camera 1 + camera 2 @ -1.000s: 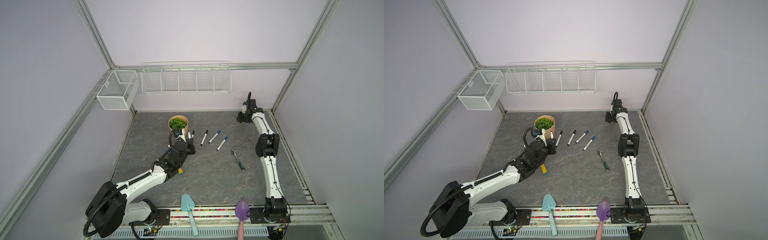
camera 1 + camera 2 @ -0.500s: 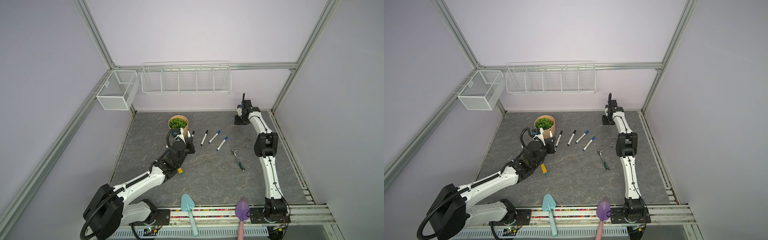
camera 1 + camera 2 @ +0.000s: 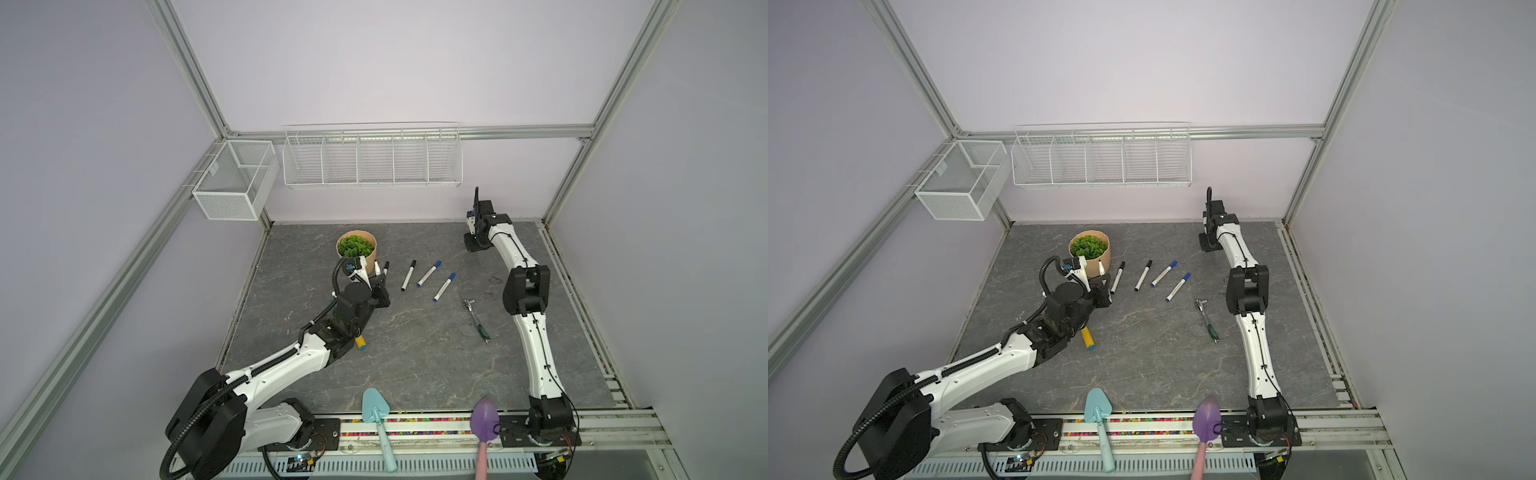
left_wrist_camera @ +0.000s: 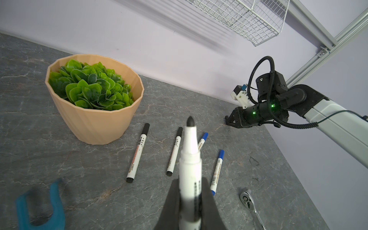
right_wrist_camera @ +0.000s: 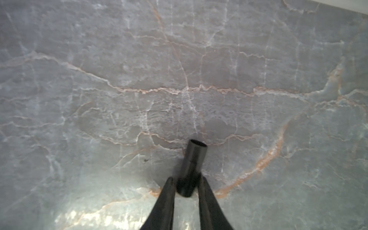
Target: Insert the pens into the pen caps
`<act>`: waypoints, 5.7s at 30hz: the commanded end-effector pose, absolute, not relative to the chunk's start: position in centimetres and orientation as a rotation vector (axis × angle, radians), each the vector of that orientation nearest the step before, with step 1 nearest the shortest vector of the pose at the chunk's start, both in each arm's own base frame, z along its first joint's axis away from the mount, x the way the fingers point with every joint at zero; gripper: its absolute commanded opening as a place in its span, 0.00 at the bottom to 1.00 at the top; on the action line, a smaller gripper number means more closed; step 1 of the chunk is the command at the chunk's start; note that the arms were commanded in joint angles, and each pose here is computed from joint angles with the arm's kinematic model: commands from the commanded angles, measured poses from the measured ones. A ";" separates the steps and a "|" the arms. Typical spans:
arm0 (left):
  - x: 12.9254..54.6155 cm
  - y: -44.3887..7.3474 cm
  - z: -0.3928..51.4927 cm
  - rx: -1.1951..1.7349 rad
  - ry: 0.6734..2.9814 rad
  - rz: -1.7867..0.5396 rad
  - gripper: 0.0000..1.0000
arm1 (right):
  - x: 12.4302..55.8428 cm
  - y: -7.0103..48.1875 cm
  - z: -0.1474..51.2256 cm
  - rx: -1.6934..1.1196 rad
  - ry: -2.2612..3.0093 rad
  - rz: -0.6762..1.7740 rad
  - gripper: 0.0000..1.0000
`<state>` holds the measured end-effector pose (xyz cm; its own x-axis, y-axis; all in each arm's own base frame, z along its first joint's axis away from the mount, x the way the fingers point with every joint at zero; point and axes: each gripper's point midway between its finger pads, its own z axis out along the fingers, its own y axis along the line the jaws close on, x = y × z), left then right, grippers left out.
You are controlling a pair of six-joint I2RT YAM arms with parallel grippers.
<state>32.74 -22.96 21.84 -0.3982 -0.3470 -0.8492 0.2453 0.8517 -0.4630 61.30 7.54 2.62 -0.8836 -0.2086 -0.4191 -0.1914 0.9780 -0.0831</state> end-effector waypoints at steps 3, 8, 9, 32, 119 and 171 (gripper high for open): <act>33.2 -23.4 22.1 -0.094 1.869 -0.666 0.00 | 60.6 7.6 1.0 -0.337 2.728 -0.058 0.07; 33.2 -23.6 22.3 -0.084 1.864 -0.675 0.00 | 60.3 9.3 5.4 -0.209 2.669 0.203 0.07; 33.2 -23.7 22.5 -0.082 1.861 -0.682 0.00 | 59.9 9.8 6.2 -0.198 2.658 0.250 0.07; 32.0 -24.7 23.5 0.001 1.851 -0.761 0.00 | 24.3 23.5 8.3 -0.678 2.859 0.581 0.07; 30.9 -22.5 23.8 -0.001 1.829 -0.688 0.00 | 34.7 25.2 2.7 -0.524 2.887 0.098 0.26; 29.7 -20.8 25.8 0.064 1.808 -0.609 0.00 | 17.7 23.2 2.7 -0.585 3.367 0.624 0.65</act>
<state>29.79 -21.79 24.33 -0.3665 -0.2617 -0.8929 0.3546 0.8479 -0.3940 17.54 21.61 3.23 -0.9011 -0.3693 0.2270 -0.2928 0.9047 0.3095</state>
